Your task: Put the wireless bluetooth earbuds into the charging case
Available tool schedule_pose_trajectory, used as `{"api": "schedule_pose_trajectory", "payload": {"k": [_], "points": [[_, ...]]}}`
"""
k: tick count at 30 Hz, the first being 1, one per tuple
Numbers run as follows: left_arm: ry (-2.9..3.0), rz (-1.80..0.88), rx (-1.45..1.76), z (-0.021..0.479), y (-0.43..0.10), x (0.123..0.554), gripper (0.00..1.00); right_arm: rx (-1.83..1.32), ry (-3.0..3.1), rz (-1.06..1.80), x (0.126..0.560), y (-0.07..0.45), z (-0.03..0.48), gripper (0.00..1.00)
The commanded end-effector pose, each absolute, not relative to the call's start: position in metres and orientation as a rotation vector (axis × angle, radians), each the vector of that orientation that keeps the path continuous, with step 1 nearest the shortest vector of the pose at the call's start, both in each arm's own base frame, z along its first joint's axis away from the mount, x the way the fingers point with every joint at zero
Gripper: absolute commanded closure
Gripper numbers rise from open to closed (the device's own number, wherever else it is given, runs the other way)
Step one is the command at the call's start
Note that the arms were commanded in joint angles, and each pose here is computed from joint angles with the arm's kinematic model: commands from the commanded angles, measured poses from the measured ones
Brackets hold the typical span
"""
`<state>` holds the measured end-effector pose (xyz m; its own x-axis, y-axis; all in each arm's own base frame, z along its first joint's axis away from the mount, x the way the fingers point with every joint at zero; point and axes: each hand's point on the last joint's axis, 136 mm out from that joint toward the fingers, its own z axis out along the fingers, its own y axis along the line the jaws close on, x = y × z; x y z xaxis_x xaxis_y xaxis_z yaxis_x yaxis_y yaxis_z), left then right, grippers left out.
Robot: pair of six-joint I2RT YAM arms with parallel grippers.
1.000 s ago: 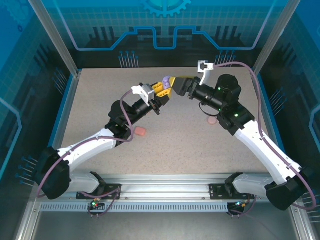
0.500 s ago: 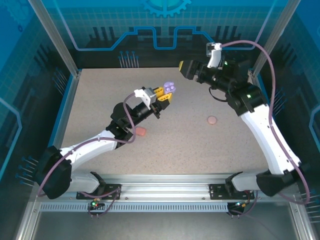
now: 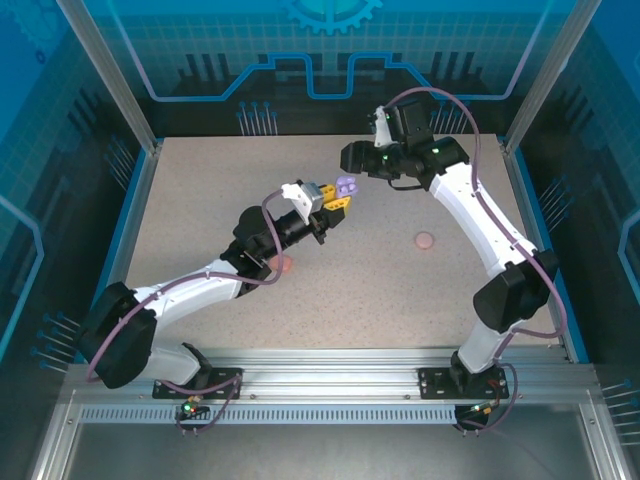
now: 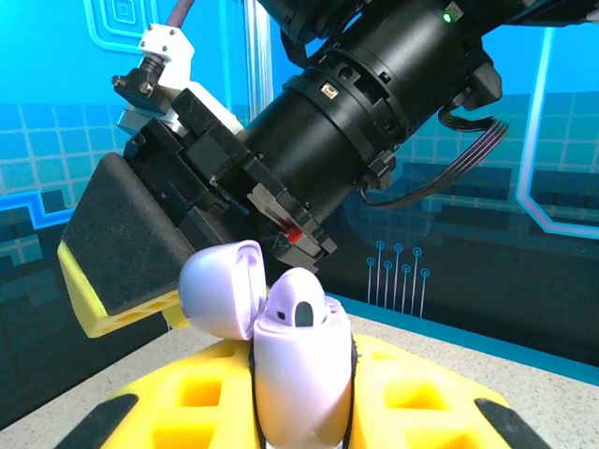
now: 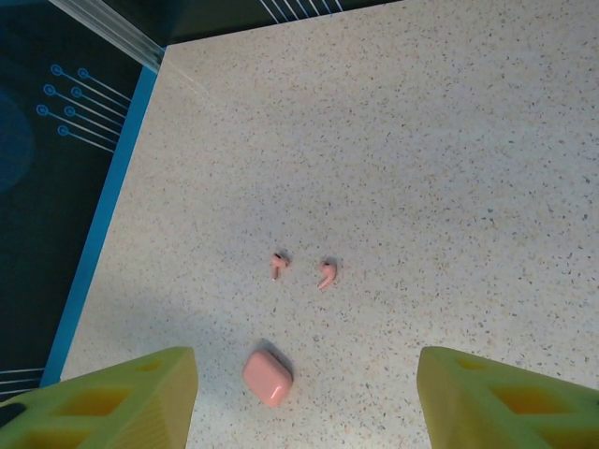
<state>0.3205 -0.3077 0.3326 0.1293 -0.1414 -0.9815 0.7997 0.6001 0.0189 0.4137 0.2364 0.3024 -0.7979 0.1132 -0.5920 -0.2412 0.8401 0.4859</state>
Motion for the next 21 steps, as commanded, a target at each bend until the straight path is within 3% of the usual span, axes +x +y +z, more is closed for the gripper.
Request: {"api": "schedule_pose_trajectory", "payload": {"k": [1, 11, 16, 21], "points": [[1.251, -0.764, 0.655, 0.332, -0.311, 0.320, 1.00, -0.150, 2.359, 0.737, 0.392, 0.239, 0.320, 0.37], [1.263, -0.752, 0.638, 0.333, -0.313, 0.327, 1.00, -0.111, 2.315, 0.727, 0.338, 0.211, 0.329, 0.40], [1.343, -0.829, 0.613, 0.316, -0.322, 0.334, 1.00, 0.213, 2.286, 0.547, 0.351, 0.147, 0.317, 0.31], [1.535, -0.937, 0.530, 0.278, -0.341, 0.346, 1.00, 0.474, 2.303, 0.451, 0.356, 0.092, 0.275, 0.29]]}}
